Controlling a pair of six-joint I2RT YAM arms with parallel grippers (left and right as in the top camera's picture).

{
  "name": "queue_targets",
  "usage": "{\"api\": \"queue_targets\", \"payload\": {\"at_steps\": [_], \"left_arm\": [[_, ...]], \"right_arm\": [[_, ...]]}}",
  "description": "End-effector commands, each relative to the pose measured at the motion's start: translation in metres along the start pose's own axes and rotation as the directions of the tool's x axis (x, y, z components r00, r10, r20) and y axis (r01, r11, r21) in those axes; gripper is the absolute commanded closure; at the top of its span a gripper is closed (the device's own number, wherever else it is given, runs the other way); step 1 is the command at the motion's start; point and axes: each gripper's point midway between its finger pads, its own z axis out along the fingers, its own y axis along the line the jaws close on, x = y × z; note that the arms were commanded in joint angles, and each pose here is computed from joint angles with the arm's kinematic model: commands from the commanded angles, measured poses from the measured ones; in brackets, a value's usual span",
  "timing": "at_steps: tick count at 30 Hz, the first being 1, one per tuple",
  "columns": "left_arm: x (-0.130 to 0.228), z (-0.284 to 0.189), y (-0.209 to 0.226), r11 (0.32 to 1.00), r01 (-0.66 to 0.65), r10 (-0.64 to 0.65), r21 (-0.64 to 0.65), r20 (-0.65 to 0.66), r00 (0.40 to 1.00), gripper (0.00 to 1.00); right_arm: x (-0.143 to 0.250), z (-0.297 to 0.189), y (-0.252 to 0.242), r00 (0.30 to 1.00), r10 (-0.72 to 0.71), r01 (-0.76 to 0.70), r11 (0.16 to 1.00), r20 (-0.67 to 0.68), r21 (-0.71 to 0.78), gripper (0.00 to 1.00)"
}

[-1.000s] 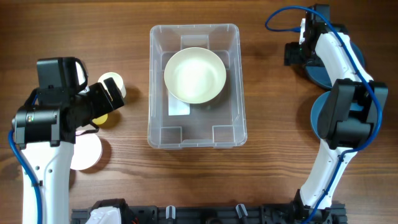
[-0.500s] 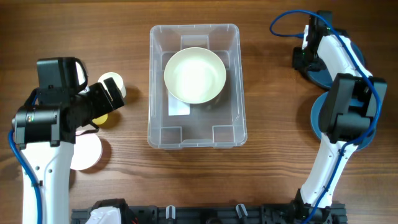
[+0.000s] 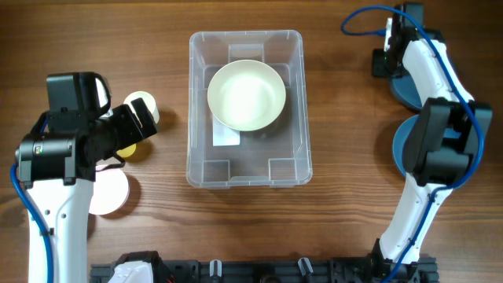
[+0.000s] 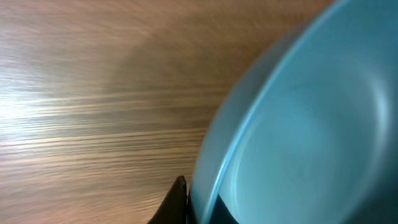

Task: Pack container
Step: 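Place the teal bowl onto the cream plate in the container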

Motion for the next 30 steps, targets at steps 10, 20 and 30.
{"api": "queue_targets", "payload": {"at_steps": [10,20,30], "left_arm": [[-0.006,-0.005,0.001,1.000,0.020,-0.020,-0.003,0.023,1.000,0.00],[-0.006,-0.005,0.001,1.000,0.020,-0.020,-0.003,0.023,1.000,0.00],[-0.006,-0.005,0.001,1.000,0.020,-0.020,-0.004,0.023,1.000,0.00]], "right_arm": [[0.005,-0.313,0.223,0.569,-0.535,0.740,0.665,0.625,-0.104,0.96],[0.109,-0.220,0.371,0.228,-0.810,0.972,0.159,0.541,-0.171,0.96],[0.105,-0.184,0.367,0.280,-0.848,0.959,0.225,0.450,-0.172,0.82]]}}
